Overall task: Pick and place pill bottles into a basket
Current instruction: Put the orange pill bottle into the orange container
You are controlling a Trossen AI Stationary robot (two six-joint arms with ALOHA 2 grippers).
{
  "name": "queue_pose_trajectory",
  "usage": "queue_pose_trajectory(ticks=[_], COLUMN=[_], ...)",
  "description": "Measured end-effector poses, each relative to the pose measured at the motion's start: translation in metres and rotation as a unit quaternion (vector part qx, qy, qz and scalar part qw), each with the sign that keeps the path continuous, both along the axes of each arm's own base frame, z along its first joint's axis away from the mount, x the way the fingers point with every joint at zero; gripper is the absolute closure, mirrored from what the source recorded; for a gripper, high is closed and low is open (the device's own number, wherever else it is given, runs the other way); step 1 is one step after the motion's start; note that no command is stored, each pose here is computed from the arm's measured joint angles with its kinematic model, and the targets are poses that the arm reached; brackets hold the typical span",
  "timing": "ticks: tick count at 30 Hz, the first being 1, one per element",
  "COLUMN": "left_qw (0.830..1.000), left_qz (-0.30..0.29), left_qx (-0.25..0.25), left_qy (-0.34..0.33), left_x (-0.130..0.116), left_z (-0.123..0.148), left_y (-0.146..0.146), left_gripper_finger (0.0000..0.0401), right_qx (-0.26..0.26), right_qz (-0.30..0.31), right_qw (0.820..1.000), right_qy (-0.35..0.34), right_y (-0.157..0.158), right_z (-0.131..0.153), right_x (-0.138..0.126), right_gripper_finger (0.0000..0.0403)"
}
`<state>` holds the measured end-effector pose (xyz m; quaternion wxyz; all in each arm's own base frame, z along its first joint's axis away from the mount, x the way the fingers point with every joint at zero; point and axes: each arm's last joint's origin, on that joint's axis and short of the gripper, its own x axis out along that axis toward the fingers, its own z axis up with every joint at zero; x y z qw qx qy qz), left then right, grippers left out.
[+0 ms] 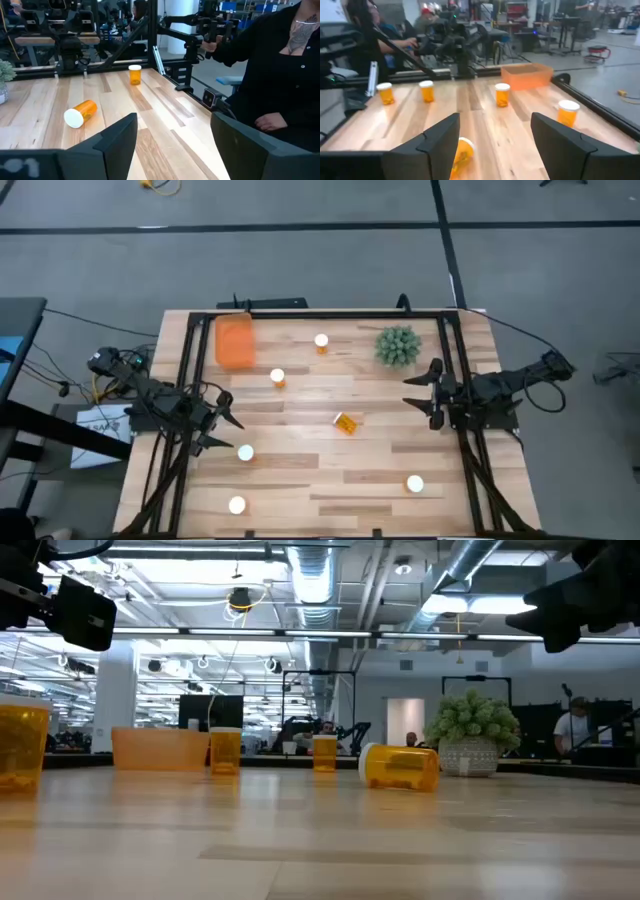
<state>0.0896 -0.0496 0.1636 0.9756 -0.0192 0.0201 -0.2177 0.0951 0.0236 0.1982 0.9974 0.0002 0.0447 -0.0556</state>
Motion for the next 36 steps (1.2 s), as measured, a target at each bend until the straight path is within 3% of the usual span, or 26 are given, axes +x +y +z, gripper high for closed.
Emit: queue_pose_trajectory(ticks=[11,20,29,36], left_qw=[1.000,1.000,1.000,1.000], left_qz=[0.000,0.000,0.000,0.001], left_qx=[0.000,0.000,0.000,0.000], left_qy=[0.000,0.000,0.000,0.000], left_x=[0.000,0.000,0.000,0.000], left_z=[0.000,0.000,0.000,0.000], left_y=[0.000,0.000,0.000,0.000], left_gripper_finger=[0.0159,0.0159,0.0159,0.0159], right_qx=[-0.034,-0.022,-0.026,-0.018], right_qz=[-0.056,-0.123,-0.106,-0.128], right_qw=[0.996,0.981,0.950,0.917], right_qy=[0.063,0.147,0.293,0.377], right_y=[0.008,0.018,0.035,0.044], right_z=[0.027,0.057,0.065,0.064], right_x=[0.026,0.072,0.117,0.140], right_gripper_finger=[0.0163,0.0163,0.0163,0.0163])
